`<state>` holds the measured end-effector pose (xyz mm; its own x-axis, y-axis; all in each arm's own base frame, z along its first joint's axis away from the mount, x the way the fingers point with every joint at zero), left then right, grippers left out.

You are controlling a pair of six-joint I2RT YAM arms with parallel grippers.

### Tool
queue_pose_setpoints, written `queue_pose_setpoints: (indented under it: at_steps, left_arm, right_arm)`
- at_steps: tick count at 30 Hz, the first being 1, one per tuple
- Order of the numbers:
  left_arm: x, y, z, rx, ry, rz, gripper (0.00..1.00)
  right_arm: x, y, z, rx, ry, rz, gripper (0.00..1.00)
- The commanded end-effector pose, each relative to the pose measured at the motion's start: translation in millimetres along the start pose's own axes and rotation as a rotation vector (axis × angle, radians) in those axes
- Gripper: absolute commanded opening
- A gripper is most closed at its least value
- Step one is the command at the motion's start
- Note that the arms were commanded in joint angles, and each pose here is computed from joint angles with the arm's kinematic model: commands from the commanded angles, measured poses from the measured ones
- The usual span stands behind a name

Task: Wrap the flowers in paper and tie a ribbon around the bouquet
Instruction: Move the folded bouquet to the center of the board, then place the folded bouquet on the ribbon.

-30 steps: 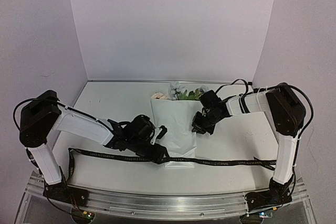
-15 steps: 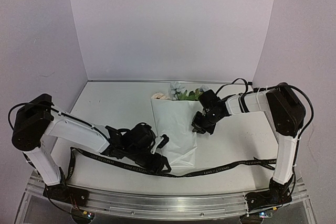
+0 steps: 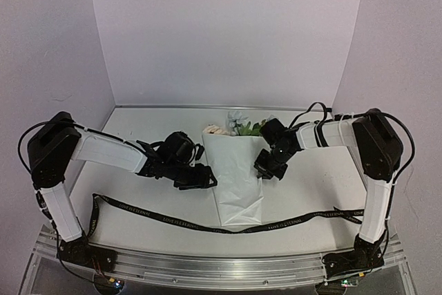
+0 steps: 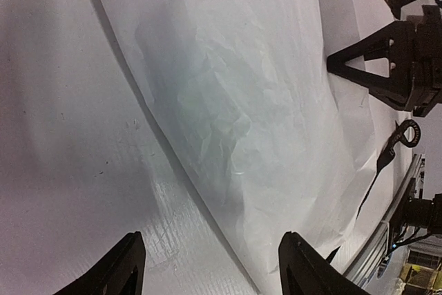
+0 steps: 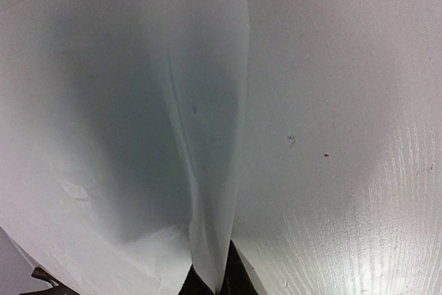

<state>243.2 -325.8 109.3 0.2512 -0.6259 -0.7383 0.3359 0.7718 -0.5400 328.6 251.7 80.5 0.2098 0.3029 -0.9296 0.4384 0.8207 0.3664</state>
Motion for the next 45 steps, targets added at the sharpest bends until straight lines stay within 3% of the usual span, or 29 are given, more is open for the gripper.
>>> queue_pose_setpoints:
  at_steps: [1,7,13,19,26,32,45]
  left_arm:
    - [11.2,-18.0,10.9,0.020,0.018,-0.101,0.67]
    - [15.2,-16.7,14.0,0.005,0.029,-0.111,0.57]
    - [12.0,-22.4,18.2,-0.001,0.043,-0.139,0.36]
    - [-0.5,-26.0,18.9,-0.010,0.058,-0.129,0.24]
    - [-22.4,-28.1,15.2,-0.045,0.055,-0.121,0.30]
    - [-28.5,-23.2,4.9,-0.079,0.068,-0.128,0.49]
    - [-6.5,-3.7,-10.8,-0.132,0.110,-0.086,0.57]
  right_arm:
    - [-25.7,15.7,-0.2,0.048,-0.034,0.016,0.00]
    - [-29.8,22.3,-0.7,0.110,-0.038,0.032,0.00]
    - [-29.6,22.7,-1.6,0.185,-0.042,0.038,0.00]
    - [-31.9,22.3,-3.2,0.259,-0.054,0.053,0.00]
    - [-31.8,19.2,-7.3,0.379,-0.073,0.076,0.00]
    - [-39.6,25.6,-10.5,0.431,-0.079,0.110,0.00]
    - [-38.1,27.4,-19.6,0.431,-0.065,0.110,0.00]
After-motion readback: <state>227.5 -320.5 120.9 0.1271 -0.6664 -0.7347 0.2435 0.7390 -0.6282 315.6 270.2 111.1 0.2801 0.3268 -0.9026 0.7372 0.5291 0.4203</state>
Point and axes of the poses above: each gripper's point midway between its finger pads, its own x axis out along the fingers, its own y axis along the line the jaws close on, z = x × y, the point moved 7 cm from there along -x, back along the fingers, and after that the axes turned 2 degrees about x, right-handed, at the moved point
